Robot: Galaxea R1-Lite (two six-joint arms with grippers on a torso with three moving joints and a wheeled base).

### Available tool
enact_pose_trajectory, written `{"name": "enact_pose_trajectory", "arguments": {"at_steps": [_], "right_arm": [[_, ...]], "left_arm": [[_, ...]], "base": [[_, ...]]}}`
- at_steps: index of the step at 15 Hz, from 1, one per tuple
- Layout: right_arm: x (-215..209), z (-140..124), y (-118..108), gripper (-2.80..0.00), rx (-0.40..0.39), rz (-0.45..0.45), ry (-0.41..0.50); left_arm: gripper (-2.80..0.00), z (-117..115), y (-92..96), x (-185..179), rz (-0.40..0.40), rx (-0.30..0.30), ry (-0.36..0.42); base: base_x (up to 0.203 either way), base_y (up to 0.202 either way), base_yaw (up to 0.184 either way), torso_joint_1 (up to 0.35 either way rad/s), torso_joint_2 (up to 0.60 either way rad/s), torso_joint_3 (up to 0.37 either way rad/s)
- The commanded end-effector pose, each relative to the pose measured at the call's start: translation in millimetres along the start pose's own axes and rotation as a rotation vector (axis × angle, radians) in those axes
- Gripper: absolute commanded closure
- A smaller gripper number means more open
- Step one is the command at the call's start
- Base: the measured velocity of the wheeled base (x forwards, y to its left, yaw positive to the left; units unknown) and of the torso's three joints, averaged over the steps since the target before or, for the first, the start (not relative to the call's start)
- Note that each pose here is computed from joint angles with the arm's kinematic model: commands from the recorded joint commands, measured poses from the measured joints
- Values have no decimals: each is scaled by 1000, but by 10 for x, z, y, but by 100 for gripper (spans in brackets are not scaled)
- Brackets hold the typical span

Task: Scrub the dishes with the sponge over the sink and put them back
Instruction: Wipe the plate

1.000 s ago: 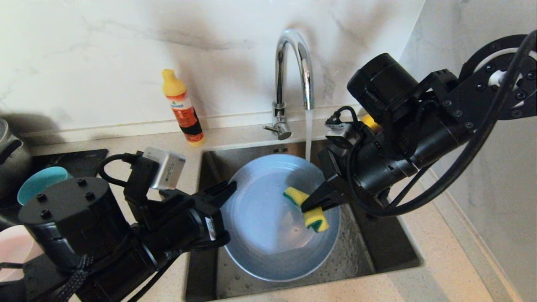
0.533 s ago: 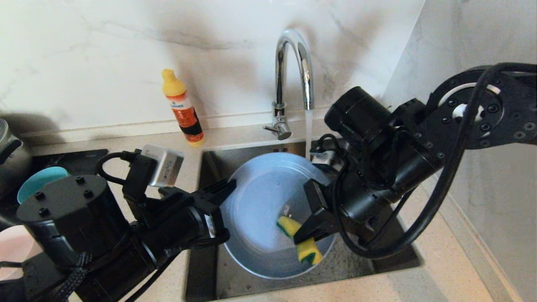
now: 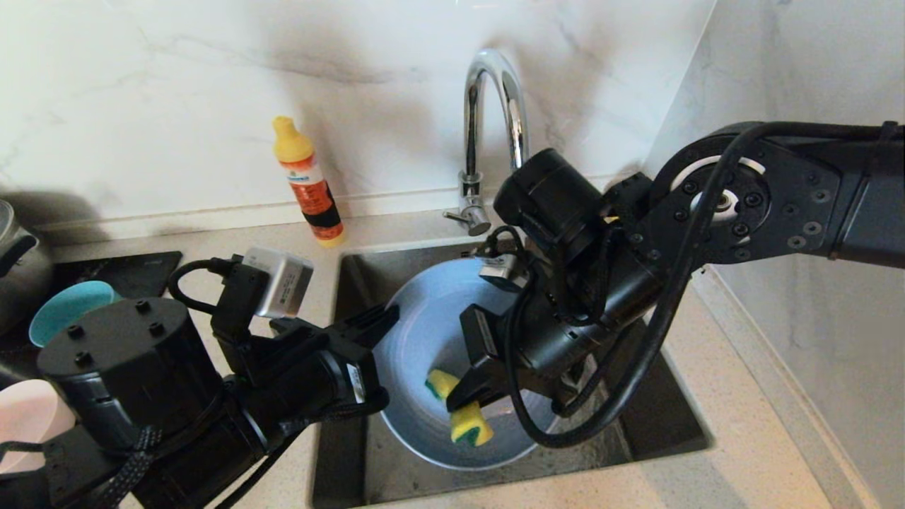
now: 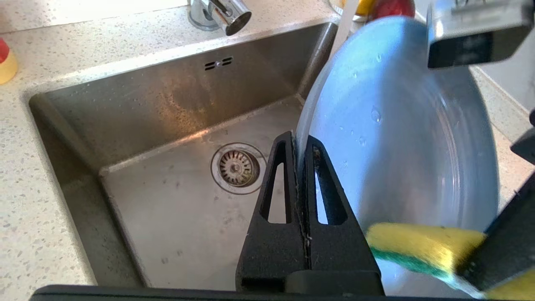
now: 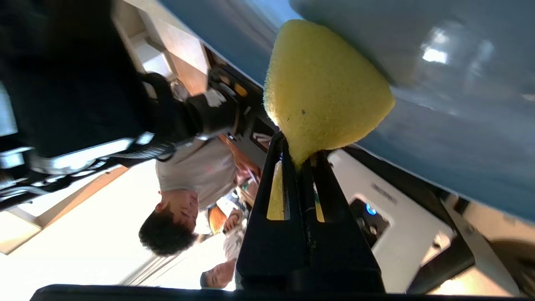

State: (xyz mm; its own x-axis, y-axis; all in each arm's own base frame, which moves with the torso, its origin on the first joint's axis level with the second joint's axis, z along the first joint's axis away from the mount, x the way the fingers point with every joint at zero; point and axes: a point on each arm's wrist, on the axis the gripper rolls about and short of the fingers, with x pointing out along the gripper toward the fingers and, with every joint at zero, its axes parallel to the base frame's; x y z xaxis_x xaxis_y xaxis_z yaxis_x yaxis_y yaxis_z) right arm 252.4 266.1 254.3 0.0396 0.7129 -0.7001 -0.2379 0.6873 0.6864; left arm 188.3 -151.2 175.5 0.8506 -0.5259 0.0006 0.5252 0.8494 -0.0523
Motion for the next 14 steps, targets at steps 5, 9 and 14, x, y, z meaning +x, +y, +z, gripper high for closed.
{"name": "enact_pose_trajectory", "arguments": {"at_steps": [5,9,14], "right_arm": [[-341,83,8,0,-8,51,-121],[-602,174,-141,0,34,43,-193],[-774,195,-232,0,63,37,-229]], "left_arm": [[0,-7,2,-37,0,0,-1],[0,-23,5,-49,-1,-1,6],[0,-47,5,-45,-1,-5,16]], "base": [[0,0,0,0,0,0],[0,0,0,0,0,0],[0,0,0,0,0,0]]}}
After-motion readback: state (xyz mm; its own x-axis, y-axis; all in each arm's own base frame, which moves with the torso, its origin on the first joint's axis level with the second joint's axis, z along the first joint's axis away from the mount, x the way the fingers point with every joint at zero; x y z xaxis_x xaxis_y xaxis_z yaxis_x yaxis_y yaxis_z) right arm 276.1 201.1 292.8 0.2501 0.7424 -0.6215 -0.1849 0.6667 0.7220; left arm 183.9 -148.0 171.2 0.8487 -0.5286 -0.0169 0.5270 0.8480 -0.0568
